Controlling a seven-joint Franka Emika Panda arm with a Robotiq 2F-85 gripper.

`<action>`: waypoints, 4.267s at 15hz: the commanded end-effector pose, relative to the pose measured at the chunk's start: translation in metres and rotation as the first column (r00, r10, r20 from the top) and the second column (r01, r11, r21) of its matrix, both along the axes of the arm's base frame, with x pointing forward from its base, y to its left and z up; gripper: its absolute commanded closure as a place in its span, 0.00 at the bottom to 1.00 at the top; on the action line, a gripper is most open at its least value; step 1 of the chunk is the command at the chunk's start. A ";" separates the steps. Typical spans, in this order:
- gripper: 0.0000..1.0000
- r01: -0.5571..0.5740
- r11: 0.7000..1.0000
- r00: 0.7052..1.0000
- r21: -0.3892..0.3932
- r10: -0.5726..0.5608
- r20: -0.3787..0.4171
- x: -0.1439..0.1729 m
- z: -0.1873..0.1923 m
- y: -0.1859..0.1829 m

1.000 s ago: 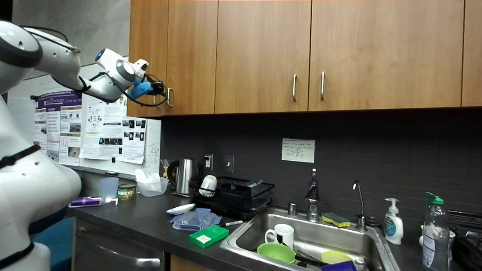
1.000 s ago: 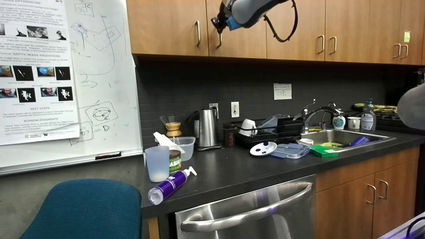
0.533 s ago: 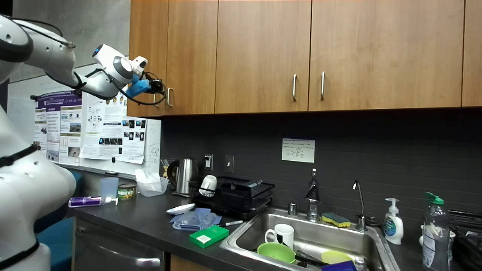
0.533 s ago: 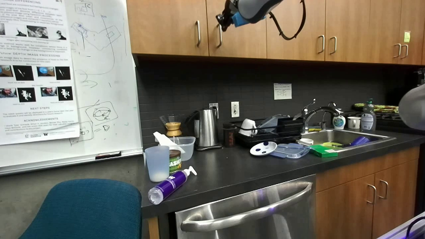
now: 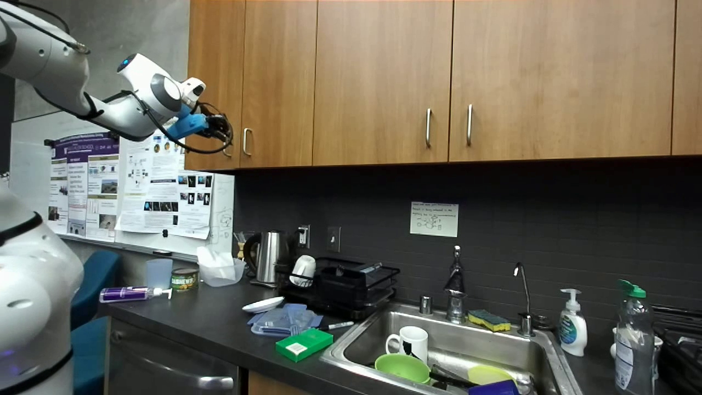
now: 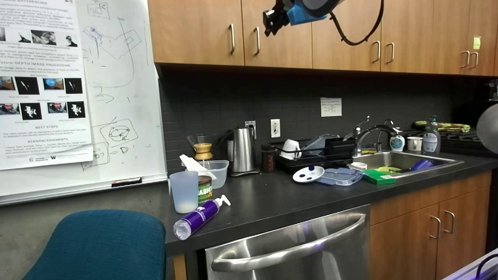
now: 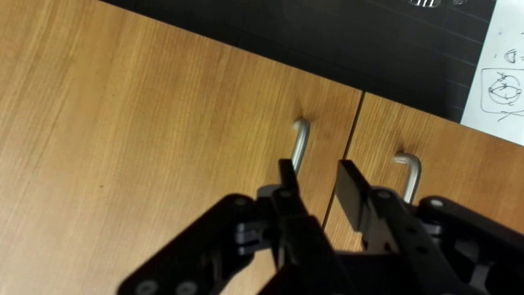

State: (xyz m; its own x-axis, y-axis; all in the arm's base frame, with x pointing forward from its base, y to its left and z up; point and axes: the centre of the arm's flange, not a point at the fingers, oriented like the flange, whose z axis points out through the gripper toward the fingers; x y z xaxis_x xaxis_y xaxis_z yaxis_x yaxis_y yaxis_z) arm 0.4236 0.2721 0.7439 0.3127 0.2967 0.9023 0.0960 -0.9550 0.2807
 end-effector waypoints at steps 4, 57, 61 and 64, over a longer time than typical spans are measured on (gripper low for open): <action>0.15 -0.069 0.997 0.997 -0.026 0.069 -0.021 -0.024 -0.001 0.006; 0.00 -0.078 0.969 0.994 0.235 0.059 0.088 -0.022 0.012 0.053; 0.00 -0.096 0.960 0.990 0.262 0.066 0.122 -0.018 0.007 0.068; 0.00 -0.109 0.960 0.987 0.260 0.074 0.142 -0.009 0.011 0.076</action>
